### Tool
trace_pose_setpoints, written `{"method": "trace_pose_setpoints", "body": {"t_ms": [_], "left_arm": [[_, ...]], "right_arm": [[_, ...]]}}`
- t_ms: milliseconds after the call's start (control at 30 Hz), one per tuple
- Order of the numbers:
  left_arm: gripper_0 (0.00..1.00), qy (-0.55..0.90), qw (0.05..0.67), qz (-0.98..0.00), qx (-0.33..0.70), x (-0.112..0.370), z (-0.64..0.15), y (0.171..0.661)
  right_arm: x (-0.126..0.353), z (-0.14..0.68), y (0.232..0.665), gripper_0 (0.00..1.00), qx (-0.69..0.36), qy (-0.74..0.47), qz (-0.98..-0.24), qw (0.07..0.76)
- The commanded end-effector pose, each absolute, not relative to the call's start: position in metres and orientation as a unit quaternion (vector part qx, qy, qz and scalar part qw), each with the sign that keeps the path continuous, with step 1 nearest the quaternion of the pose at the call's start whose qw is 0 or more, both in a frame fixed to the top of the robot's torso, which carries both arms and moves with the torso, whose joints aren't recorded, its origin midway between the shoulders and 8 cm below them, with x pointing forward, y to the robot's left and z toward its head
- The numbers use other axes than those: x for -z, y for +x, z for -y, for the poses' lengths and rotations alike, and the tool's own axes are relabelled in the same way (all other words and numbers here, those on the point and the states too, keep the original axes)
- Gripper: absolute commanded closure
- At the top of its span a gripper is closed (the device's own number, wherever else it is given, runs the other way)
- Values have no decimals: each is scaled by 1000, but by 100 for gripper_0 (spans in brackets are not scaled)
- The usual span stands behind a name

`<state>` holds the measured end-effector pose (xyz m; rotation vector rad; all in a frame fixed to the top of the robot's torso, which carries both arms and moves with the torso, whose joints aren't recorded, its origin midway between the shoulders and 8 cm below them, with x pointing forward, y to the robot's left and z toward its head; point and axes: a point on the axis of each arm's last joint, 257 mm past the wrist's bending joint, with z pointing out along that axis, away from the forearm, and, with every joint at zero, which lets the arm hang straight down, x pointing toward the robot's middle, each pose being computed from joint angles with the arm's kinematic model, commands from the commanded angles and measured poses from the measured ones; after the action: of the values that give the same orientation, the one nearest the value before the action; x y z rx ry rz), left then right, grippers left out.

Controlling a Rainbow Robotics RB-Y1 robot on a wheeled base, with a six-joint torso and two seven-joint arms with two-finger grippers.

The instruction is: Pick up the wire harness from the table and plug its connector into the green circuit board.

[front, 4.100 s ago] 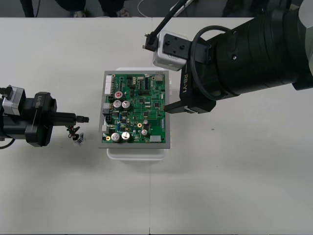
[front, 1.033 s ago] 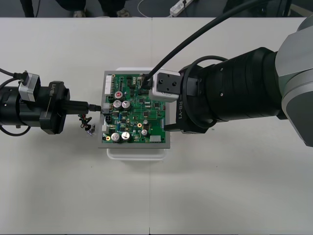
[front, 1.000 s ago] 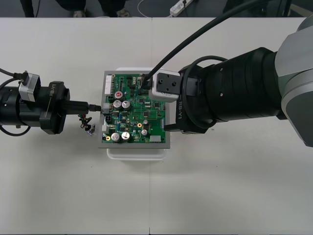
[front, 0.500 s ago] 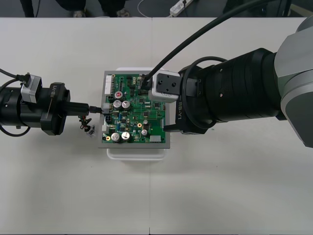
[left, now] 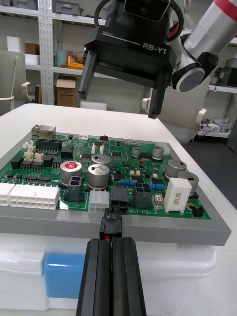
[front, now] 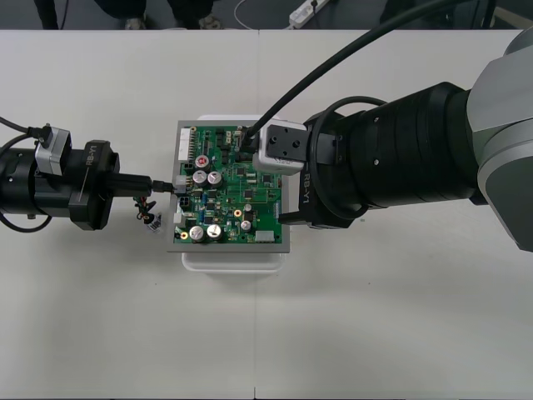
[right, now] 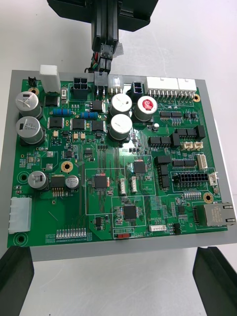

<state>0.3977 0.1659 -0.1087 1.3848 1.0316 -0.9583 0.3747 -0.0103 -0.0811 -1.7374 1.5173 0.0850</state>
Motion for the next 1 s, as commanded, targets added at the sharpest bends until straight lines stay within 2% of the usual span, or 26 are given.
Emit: {"method": "trace_pose_setpoints", "body": {"t_ms": [33,1000], "left_arm": [[100,618,568,-375,394,90,-152,391],[100,634,563,-356,393,91,-142,384]], "right_arm": [[80,2,365,6,-32,-703,-580,411],[80,0,362,6,-38,-705,-578,410]]}}
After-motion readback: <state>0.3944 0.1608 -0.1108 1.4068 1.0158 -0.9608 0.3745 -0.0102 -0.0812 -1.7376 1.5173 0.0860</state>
